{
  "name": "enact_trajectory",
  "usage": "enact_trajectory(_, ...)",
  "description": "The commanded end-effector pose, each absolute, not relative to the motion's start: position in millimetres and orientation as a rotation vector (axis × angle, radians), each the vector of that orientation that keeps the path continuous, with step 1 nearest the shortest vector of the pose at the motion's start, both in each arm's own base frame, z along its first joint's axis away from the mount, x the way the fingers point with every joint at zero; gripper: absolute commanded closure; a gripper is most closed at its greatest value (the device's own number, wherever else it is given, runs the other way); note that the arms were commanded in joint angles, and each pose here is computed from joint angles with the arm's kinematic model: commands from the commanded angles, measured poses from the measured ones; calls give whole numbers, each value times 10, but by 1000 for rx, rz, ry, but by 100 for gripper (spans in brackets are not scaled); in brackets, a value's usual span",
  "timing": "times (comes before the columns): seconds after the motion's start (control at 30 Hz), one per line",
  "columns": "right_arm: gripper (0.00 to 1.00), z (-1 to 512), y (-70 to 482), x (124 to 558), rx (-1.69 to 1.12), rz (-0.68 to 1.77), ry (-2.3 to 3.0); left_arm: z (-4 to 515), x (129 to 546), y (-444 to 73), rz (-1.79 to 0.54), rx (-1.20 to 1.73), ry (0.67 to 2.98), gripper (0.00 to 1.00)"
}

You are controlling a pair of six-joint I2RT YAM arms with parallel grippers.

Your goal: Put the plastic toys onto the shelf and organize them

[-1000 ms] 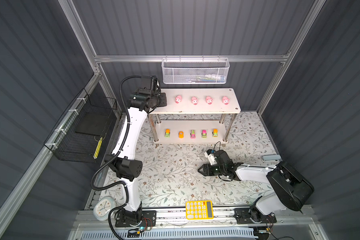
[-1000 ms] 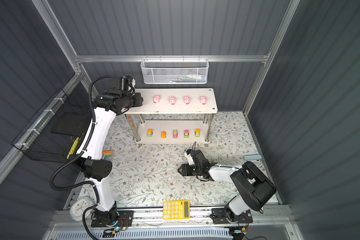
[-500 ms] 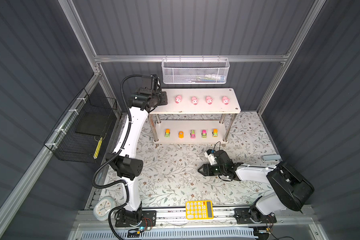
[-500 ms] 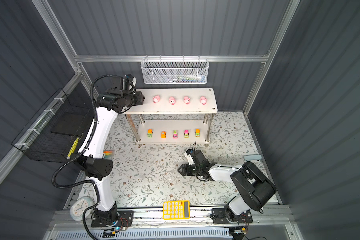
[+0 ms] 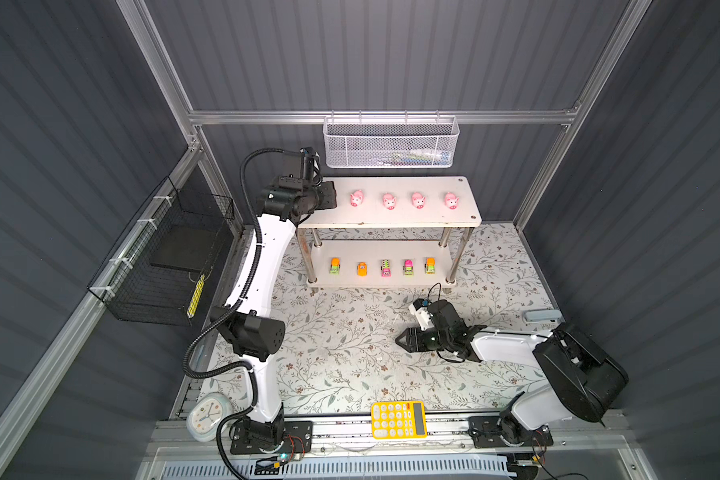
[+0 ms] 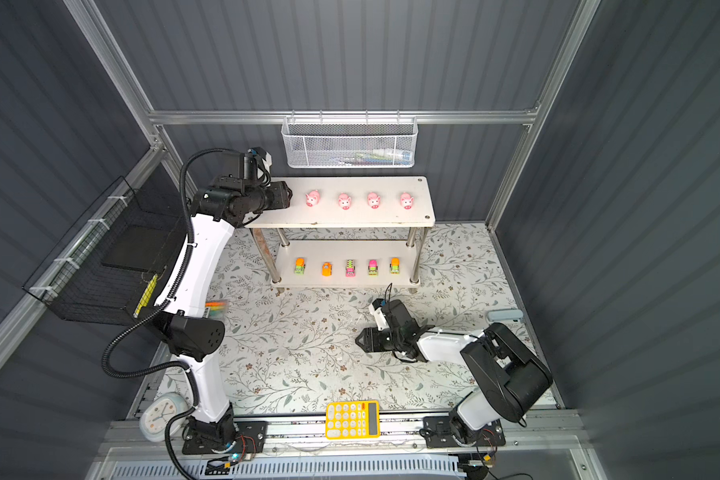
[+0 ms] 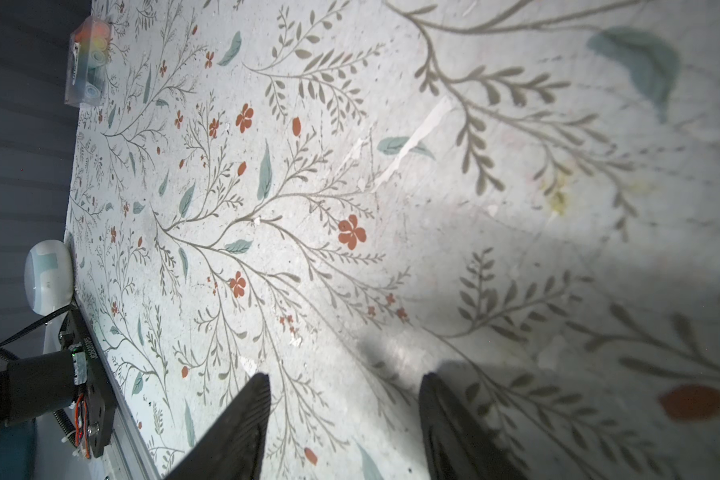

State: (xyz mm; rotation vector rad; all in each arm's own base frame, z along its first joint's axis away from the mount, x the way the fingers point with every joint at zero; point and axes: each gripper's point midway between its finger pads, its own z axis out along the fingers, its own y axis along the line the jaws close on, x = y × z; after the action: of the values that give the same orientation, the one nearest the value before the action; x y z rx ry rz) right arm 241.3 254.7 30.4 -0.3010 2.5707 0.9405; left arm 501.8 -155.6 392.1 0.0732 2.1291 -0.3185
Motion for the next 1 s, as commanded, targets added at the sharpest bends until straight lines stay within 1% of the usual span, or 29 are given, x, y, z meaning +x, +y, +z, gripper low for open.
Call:
enact_trajectory(0.0, 40, 186, 2452, 2371, -271, 885, 2629, 4508, 4761, -1467, -358, 71, 1991, 40)
enact_trajectory(0.17, 40, 232, 2450, 2366, -276, 892, 2616, 4872, 4531, -1450, -418, 75, 1896, 39)
enact_trajectory(0.3, 40, 396, 2450, 2355, -283, 911, 2574, 5078, 4332, -1401, -440, 71, 1833, 39)
enact_trajectory(0.47, 40, 647, 2292, 2397, -243, 825, 2506, 5064, 4054, -1265, -427, 39, 1804, 39)
enact_trajectory(0.63, 41, 949, 1999, 2370, -153, 722, 2426, 4826, 3707, -1061, -382, -8, 1804, 37)
enact_trajectory(0.73, 41, 1116, 1727, 2347, -68, 623, 2378, 4630, 3447, -880, -321, -42, 1818, 36)
enact_trajectory(0.87, 40, 1375, 1262, 2360, 78, 477, 2270, 4281, 3079, -568, -215, -130, 1850, 34)
enact_trajectory(0.97, 39, 1538, 934, 2399, 169, 390, 2186, 3921, 2852, -394, -169, -200, 1879, 33)
